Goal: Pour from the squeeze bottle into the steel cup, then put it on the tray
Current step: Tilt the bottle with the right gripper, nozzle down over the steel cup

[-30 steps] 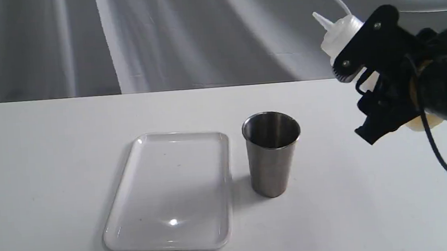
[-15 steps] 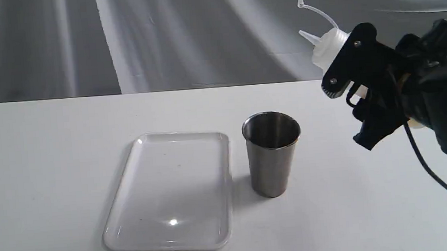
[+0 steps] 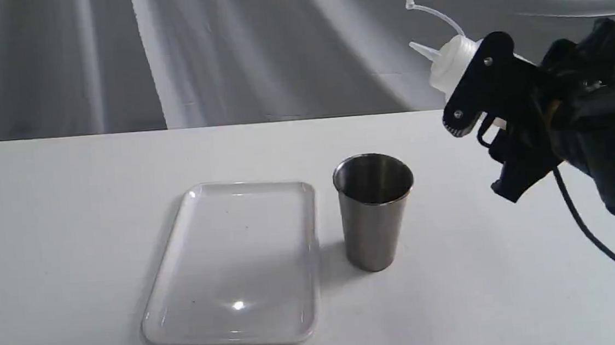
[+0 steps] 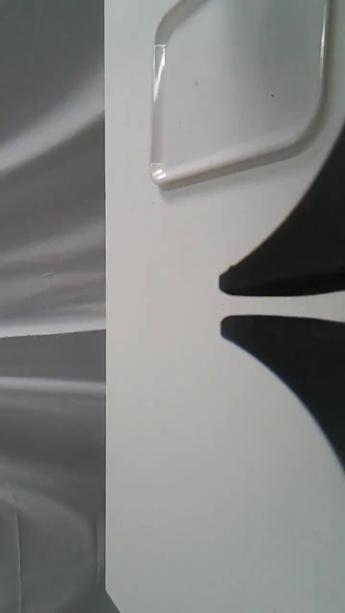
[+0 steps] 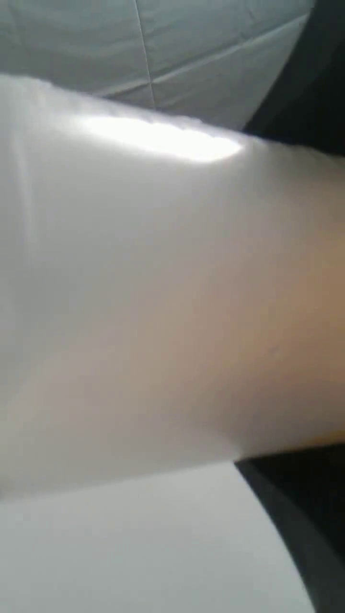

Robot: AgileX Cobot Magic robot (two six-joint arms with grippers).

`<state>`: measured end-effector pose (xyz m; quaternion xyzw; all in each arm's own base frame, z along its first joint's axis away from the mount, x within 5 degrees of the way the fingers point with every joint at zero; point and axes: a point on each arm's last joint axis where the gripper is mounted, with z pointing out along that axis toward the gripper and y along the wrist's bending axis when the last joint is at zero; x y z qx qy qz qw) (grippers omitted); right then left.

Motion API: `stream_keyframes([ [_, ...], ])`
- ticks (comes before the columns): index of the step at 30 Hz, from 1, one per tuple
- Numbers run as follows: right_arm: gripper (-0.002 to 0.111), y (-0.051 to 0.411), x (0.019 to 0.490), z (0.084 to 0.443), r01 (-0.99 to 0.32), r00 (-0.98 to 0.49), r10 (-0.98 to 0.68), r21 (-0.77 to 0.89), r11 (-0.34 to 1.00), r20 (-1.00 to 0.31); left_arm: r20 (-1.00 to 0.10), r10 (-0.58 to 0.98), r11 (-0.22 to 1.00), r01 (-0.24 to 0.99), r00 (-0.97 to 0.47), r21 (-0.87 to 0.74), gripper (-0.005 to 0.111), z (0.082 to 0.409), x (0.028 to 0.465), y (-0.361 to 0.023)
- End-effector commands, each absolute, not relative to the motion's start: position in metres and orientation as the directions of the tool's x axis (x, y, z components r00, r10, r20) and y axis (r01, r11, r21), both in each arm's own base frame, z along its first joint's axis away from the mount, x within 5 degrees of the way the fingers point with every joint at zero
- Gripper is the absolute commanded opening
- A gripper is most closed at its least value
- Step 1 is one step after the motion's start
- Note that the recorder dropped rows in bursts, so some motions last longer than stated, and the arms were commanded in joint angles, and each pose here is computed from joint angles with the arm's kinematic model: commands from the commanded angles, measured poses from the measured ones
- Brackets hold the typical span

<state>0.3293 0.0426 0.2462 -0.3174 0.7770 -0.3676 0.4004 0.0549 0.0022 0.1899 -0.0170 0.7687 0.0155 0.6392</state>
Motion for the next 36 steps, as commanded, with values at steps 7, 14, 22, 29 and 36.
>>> stream_keyframes([
  [7, 0.0, 0.032, 0.342, 0.226, -0.169, -0.569, -0.777, -0.887, 0.43, -0.269, -0.984, -0.012, 0.999, -0.045, -0.177, -0.004, 0.008, 0.189, 0.055, 0.002],
  [14, 0.0, 0.045, 0.355, 0.229, -0.226, -0.518, -0.836, -0.913, 0.339, -0.182, -0.984, -0.009, 0.999, -0.045, -0.177, -0.001, 0.008, 0.189, 0.055, 0.002],
  [22, 0.0, 0.052, 0.354, 0.229, -0.327, -0.443, -0.897, -0.931, 0.164, -0.002, -0.984, -0.009, 0.999, -0.045, -0.177, -0.001, 0.008, 0.189, 0.055, 0.002],
  [29, 0.0, 0.058, 0.353, 0.229, -0.375, -0.39, -0.915, -0.925, 0.056, 0.102, -0.984, -0.009, 0.999, -0.045, -0.177, -0.001, 0.008, 0.189, 0.055, 0.002],
  [36, 0.0, 0.057, 0.353, 0.229, -0.412, -0.352, -0.916, -0.911, -0.032, 0.191, -0.984, -0.009, 0.999, -0.045, -0.177, -0.001, 0.008, 0.189, 0.055, 0.002],
])
